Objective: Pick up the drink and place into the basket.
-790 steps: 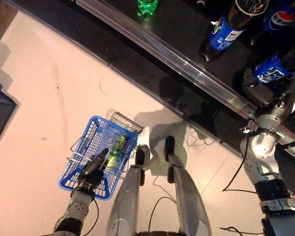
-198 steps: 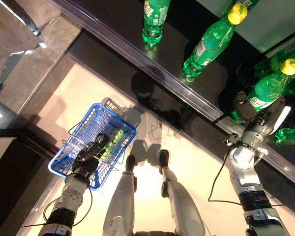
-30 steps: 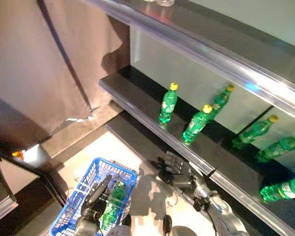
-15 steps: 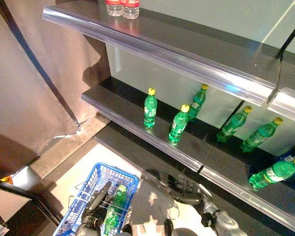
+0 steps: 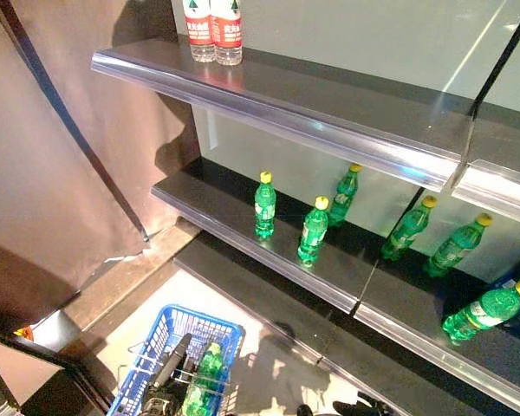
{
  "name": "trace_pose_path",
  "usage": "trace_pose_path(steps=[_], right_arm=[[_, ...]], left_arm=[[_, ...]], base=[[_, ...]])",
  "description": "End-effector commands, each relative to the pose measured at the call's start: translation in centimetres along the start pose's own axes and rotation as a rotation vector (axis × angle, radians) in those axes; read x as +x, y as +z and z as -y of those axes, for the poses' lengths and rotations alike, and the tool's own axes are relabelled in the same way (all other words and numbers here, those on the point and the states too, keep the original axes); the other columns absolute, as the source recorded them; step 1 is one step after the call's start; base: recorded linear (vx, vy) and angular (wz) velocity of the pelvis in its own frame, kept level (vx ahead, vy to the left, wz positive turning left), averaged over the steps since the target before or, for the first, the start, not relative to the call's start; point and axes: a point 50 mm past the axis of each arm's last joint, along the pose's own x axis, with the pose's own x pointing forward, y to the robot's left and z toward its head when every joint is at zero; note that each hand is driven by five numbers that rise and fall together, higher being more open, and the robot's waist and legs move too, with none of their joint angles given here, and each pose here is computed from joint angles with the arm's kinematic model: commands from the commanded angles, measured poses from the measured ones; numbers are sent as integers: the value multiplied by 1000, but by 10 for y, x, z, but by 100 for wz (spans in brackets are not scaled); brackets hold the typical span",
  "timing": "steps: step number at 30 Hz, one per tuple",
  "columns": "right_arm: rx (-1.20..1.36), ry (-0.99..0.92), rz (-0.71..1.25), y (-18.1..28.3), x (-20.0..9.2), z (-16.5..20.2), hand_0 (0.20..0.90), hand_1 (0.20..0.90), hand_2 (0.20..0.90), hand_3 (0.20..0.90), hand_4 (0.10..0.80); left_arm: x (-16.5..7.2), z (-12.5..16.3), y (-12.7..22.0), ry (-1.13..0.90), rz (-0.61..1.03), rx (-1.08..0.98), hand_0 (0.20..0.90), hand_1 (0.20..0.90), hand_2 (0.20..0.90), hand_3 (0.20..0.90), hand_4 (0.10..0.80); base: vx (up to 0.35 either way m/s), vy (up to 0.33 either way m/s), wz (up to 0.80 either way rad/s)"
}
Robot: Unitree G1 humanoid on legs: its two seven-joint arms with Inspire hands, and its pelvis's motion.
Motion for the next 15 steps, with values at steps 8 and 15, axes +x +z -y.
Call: trace_pose_path(steps=[8, 15], right_arm=[[-165, -110, -68, -4, -3, 29, 900, 900, 900, 900, 800], [-172, -111, -81, -6, -3, 30, 900, 900, 900, 900, 800]], left_arm=[[13, 106, 49, -523, 273, -108, 300, 300, 300, 200, 100], [13, 107, 51, -519, 275, -126, 300, 300, 300, 200, 100]], base=[[-1, 1, 2], [3, -1, 5]])
